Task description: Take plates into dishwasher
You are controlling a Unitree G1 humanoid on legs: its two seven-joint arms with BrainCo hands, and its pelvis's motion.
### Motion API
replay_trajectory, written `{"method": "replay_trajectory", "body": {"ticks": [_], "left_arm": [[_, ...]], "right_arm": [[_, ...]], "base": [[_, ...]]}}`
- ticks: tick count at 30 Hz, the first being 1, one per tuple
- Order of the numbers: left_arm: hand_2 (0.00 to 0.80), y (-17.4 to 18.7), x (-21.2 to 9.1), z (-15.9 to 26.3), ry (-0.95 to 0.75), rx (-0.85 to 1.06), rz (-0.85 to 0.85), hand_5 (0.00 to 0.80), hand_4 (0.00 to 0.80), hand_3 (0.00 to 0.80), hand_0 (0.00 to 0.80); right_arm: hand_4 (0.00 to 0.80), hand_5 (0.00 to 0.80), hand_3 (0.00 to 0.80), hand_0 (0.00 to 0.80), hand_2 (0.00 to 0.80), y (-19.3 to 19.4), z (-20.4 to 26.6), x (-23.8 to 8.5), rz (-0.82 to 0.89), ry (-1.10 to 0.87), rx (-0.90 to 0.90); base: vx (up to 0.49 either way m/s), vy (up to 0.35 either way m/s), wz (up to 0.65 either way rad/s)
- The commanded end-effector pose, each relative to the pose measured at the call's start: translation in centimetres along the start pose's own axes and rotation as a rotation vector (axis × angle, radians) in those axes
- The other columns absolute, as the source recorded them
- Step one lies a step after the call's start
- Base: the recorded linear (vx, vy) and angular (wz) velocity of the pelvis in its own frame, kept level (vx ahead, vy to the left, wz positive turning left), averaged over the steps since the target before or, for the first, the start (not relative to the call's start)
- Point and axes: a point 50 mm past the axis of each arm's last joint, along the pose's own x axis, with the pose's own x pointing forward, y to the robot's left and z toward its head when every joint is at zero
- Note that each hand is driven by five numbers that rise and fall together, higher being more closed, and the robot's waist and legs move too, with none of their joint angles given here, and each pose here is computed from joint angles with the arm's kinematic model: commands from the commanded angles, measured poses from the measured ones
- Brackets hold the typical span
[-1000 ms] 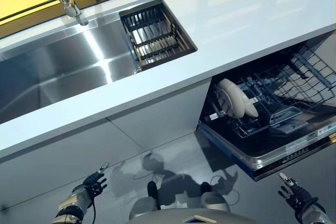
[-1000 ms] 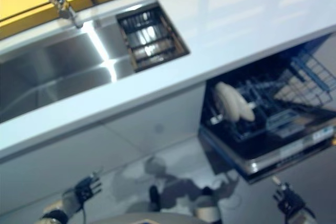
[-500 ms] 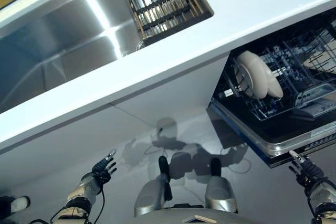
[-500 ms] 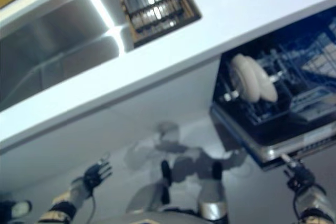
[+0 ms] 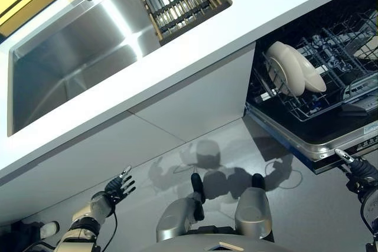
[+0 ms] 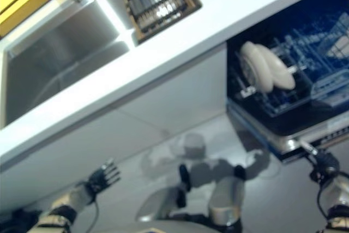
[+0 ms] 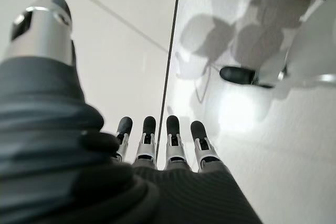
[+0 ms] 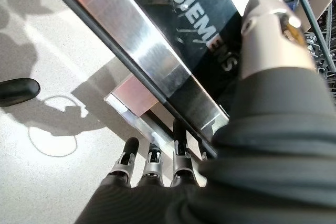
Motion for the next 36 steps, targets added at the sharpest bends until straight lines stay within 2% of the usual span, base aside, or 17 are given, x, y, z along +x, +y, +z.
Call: {"method": "replay_trajectory", "body": {"ticks": [1,10,27,31,36], "left_arm": [[0.000,0.2,-0.1,1.0,-0.044,0.053,0.035,0.000,0.000,0.000,0.000],[0.000,0.2,-0.2,-2.1,0.037,0.089,0.071,0.000,0.000,0.000,0.000],[0.000,3.5,-1.5,-1.5,0.073,0.187,0.214,0.000,0.000,0.000,0.000],[0.000,3.8,-1.6,-1.8,0.079,0.195,0.225,0.000,0.000,0.000,0.000],[0.000,4.2,-1.8,-3.1,0.126,0.213,0.236,0.000,0.000,0.000,0.000]], "right_arm": [[0.000,0.000,0.000,0.000,0.000,11.4,14.0,0.6,0.457,-0.535,0.005],[0.000,0.000,0.000,0.000,0.000,13.3,14.6,0.1,0.523,-0.537,0.000],[0.000,0.000,0.000,0.000,0.000,16.6,14.5,-0.6,0.549,-0.568,0.047],[0.000,0.000,0.000,0.000,0.000,16.7,12.7,0.0,0.517,-0.481,-0.023],[0.000,0.000,0.000,0.000,0.000,16.4,6.6,0.8,0.453,-0.287,-0.194]], "base": [[0.133,0.022,-0.05],[0.128,-0.011,0.01],[0.039,-0.089,0.21],[-0.085,-0.031,0.21],[-0.080,0.011,0.13]]}}
